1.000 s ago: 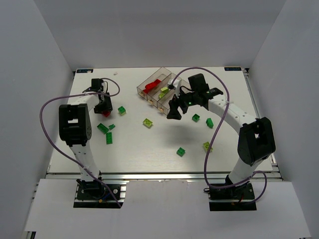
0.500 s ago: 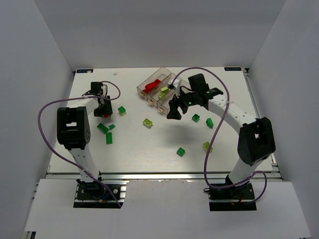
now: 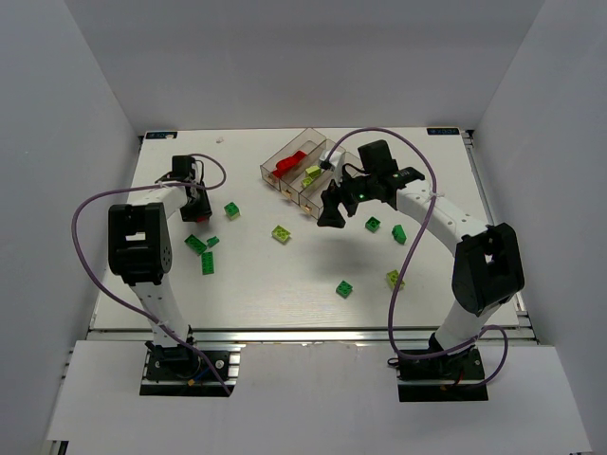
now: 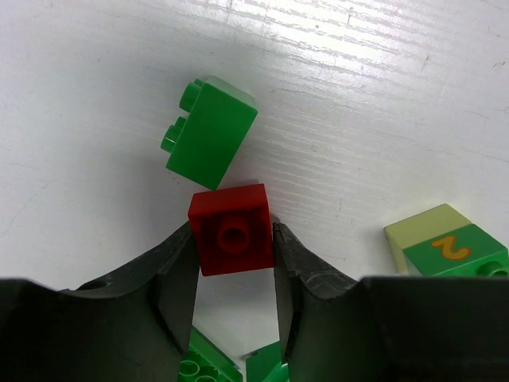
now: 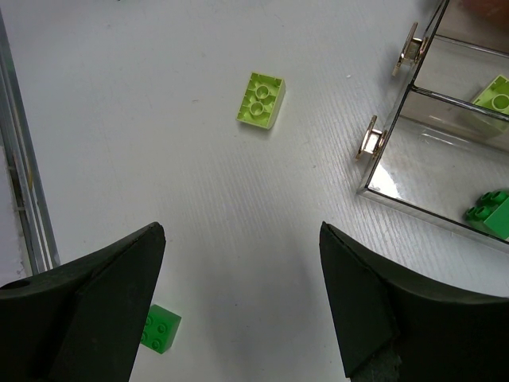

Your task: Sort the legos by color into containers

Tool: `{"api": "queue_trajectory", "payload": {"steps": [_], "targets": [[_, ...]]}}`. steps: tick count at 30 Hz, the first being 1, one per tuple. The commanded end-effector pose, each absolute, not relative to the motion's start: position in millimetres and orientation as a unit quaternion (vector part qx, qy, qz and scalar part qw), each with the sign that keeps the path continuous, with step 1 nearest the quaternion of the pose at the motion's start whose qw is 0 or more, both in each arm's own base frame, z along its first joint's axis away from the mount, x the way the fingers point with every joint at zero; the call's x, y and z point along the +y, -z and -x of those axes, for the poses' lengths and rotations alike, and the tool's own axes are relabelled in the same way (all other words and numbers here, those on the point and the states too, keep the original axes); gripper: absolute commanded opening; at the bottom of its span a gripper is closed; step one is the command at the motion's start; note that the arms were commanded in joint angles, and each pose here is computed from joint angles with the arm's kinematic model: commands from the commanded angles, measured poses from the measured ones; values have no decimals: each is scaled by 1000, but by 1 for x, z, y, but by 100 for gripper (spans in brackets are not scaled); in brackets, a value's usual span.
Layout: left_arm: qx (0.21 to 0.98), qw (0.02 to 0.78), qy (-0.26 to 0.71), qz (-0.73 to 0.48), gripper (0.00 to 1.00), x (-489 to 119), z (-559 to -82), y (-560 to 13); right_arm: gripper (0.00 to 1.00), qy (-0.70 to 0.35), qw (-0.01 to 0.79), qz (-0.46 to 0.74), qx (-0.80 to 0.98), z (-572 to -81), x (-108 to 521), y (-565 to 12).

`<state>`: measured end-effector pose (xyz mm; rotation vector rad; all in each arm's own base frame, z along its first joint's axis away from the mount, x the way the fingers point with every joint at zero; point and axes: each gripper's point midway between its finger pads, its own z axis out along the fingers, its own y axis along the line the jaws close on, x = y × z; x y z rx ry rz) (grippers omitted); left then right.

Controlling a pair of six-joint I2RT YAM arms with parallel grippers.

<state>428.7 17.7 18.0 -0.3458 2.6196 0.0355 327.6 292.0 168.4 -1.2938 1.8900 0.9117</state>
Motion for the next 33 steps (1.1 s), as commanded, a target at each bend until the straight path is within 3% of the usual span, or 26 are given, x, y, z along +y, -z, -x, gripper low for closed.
{"api": "queue_trajectory", "payload": {"steps": [1,8,17,21,25,28,33], "targets": [[961,236,9,142,39,10,-425,-13,83,-350,347,496,715,-329,291,-179],[955,265,27,131,34,4,-420,-34,83,-352,349,496,713,-329,291,-181],[929,326,138,109,30,-53,-406,-93,79,-354,356,499,707,-325,291,-187],[914,351,174,109,29,-77,-409,-121,73,-355,358,501,703,-324,290,-190],[898,378,205,96,29,-105,-423,-154,57,-359,359,504,698,-320,290,-194],[887,395,223,86,29,-125,-441,-177,51,-358,361,504,698,-319,287,-197],[876,413,239,70,28,-153,-480,-205,50,-352,371,498,700,-320,281,-202]]}}
